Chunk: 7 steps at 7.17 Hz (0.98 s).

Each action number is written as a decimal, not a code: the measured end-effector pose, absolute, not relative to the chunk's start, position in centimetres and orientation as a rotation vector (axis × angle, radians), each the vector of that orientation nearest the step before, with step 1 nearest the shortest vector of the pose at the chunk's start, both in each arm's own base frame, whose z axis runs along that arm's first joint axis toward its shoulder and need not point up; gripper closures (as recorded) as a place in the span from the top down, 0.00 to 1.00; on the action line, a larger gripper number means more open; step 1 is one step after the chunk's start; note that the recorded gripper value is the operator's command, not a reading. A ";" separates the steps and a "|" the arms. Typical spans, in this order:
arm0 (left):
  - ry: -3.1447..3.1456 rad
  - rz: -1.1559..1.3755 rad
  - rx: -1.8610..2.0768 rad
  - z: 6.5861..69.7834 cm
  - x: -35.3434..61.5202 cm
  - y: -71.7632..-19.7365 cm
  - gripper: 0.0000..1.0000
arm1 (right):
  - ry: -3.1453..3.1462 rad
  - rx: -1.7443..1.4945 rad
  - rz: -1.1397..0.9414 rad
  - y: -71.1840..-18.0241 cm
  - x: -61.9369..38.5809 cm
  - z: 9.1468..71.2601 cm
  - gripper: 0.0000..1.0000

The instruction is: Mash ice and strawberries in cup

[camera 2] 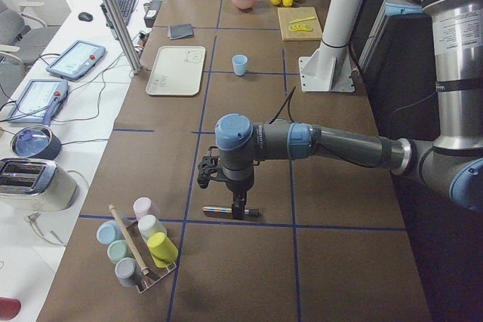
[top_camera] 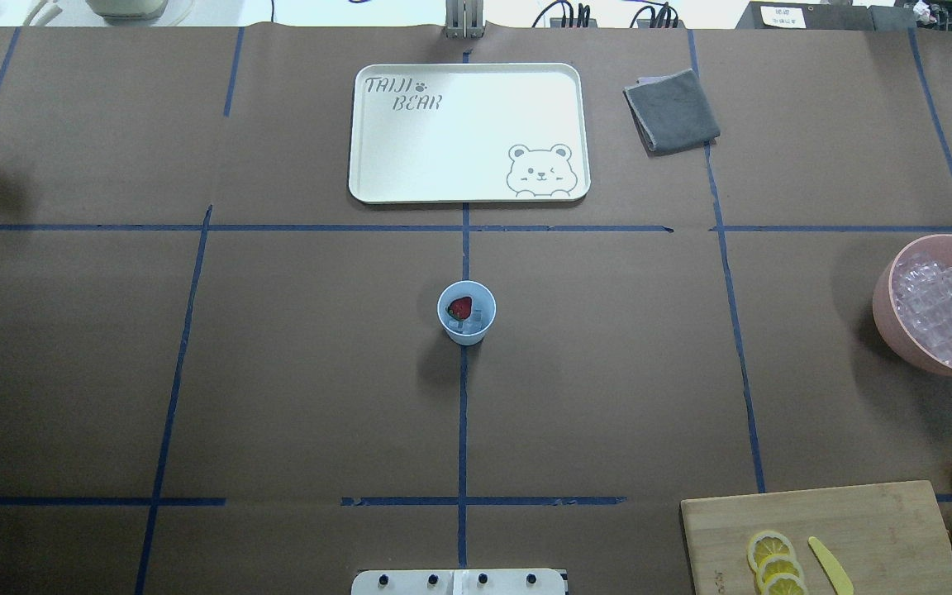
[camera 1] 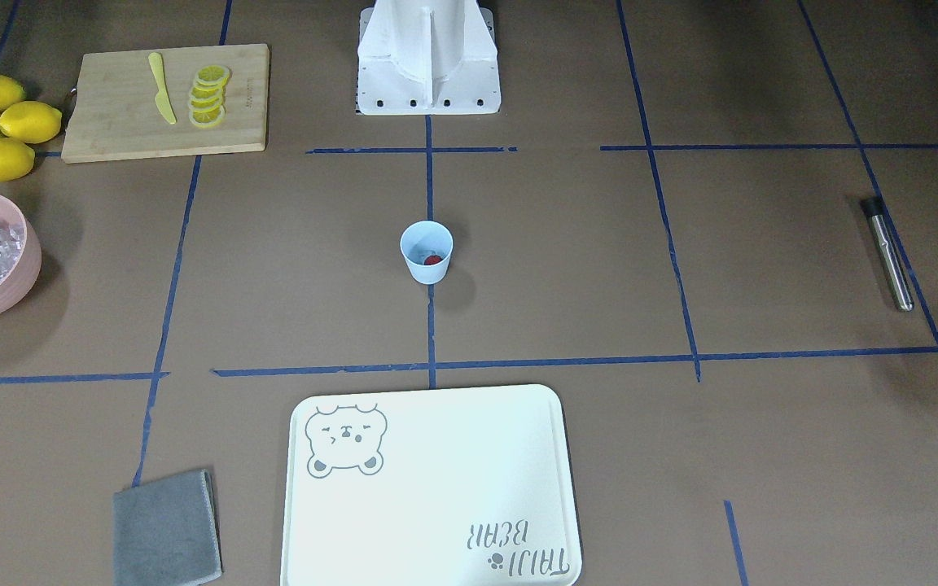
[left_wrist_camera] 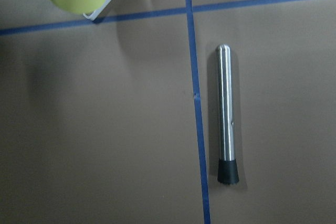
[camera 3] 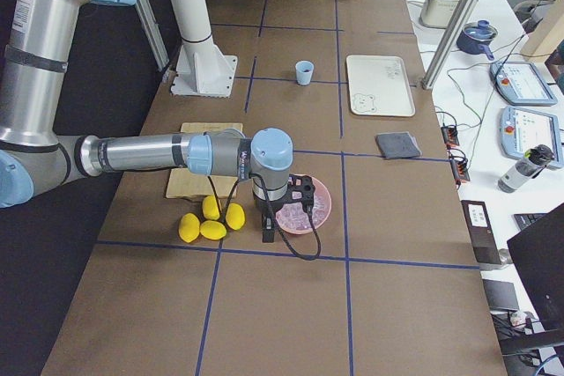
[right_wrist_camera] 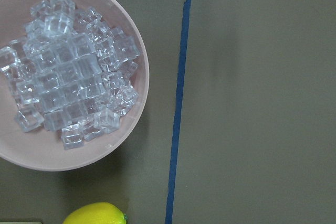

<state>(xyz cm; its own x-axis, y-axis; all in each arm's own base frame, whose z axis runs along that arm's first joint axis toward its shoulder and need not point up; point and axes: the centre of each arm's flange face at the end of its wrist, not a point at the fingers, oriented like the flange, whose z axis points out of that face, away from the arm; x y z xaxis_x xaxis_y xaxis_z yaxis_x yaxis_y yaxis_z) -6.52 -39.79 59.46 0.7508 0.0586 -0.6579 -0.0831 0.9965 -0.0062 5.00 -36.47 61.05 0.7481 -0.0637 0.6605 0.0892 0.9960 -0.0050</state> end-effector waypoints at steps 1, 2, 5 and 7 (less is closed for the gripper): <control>0.743 0.070 -0.048 59.2 -6.3 -39.6 1.00 | -0.721 -0.047 -0.074 -36.4 5.0 61.5 1.00; 0.790 0.063 -0.053 58.8 -6.0 -39.6 1.00 | -0.720 -0.061 -0.048 -36.5 5.0 61.8 1.00; 0.832 0.063 -0.050 58.4 -5.6 -39.6 1.00 | -0.717 -0.083 0.014 -36.7 5.0 62.0 1.00; 0.832 0.066 -0.047 58.4 -5.6 -39.5 1.00 | -0.716 -0.078 0.010 -37.2 5.0 62.0 1.00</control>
